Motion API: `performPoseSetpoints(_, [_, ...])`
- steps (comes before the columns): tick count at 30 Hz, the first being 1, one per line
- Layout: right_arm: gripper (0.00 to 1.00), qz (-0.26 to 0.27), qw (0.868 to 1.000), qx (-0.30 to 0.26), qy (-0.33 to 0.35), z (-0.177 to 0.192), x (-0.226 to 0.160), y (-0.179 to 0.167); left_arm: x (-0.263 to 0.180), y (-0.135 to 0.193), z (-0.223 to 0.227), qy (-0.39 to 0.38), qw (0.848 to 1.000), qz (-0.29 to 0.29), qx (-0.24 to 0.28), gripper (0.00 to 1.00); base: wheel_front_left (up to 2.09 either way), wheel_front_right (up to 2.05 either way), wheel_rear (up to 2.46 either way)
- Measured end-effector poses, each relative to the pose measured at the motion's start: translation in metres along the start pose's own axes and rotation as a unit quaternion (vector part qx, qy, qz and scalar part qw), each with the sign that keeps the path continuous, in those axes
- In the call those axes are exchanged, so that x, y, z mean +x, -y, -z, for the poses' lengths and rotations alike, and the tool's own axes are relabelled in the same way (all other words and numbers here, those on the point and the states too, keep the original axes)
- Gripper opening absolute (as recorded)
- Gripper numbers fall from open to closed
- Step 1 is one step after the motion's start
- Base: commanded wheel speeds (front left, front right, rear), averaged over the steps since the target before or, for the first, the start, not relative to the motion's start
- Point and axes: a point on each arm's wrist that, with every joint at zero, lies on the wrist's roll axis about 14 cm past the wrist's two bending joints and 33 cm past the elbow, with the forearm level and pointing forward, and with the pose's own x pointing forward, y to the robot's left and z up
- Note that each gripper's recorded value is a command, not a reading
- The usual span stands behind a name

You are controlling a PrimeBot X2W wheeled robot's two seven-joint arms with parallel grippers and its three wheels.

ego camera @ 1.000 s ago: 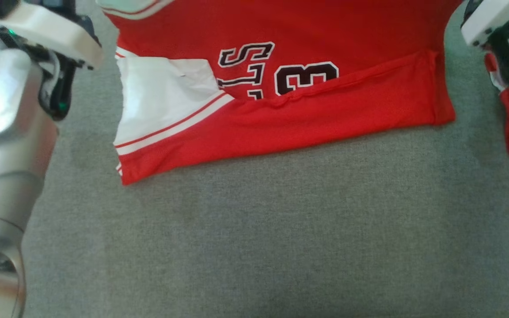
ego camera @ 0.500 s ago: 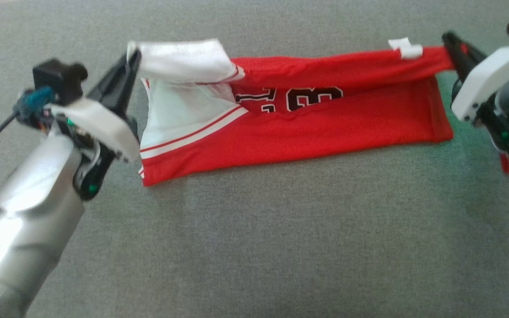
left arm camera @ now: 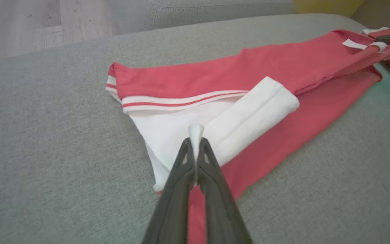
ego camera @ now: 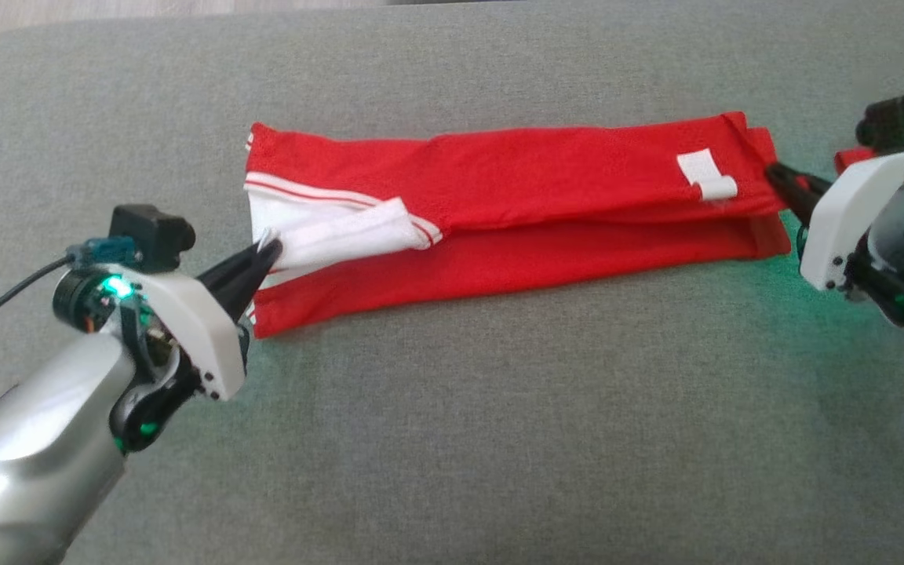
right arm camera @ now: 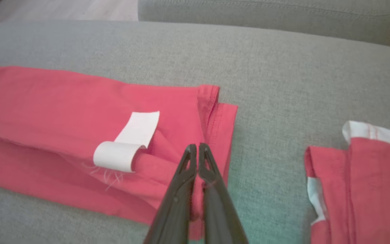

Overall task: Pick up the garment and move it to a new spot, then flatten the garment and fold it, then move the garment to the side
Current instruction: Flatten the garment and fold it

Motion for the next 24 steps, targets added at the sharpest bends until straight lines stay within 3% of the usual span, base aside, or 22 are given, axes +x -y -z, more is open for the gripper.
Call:
performPoseSetpoints(7, [0.0,-0.008,0.999,-0.019,-0.041,0.02,-0.002,-0.003,0.001,0.009,0.016,-0.055,0.998,0.015,0.002,0.0,0.0,0.0,0.0])
performPoseSetpoints(8, [0.12,-0.009,0.999,-0.015,-0.048,0.024,-0.002,-0.003,0.0,0.007,0.021,-0.066,0.998,0.01,0.007,0.0,0.0,0.0,0.0])
performPoseSetpoints(9, [0.12,-0.008,0.999,-0.014,-0.049,0.025,-0.002,-0.003,0.0,0.004,0.024,-0.071,0.997,0.004,0.016,0.0,0.0,0.0,0.0])
performPoseSetpoints(10, [1.0,-0.007,0.999,-0.01,-0.05,0.025,-0.002,-0.002,0.0,0.003,0.023,-0.065,0.998,-0.002,0.022,0.44,0.0,0.0,0.0])
performPoseSetpoints(11, [1.0,-0.007,0.999,-0.003,-0.048,0.025,-0.003,-0.001,0.001,0.002,0.021,-0.057,0.998,-0.006,0.021,1.0,0.0,0.0,0.0])
performPoseSetpoints(17, [1.0,0.008,0.998,0.048,0.034,-0.007,-0.016,0.01,0.0,-0.004,-0.035,0.1,0.993,-0.054,0.022,1.0,0.0,0.0,0.0])
performPoseSetpoints(21, [1.0,0.003,0.987,0.068,0.147,-0.062,-0.031,0.004,-0.016,-0.01,-0.09,0.24,0.966,-0.09,0.008,1.0,0.0,0.0,0.0])
performPoseSetpoints(24, [1.0,-0.011,0.968,0.07,0.241,-0.107,-0.05,-0.009,-0.032,-0.01,-0.121,0.31,0.945,-0.108,-0.007,1.0,0.0,0.0,0.0])
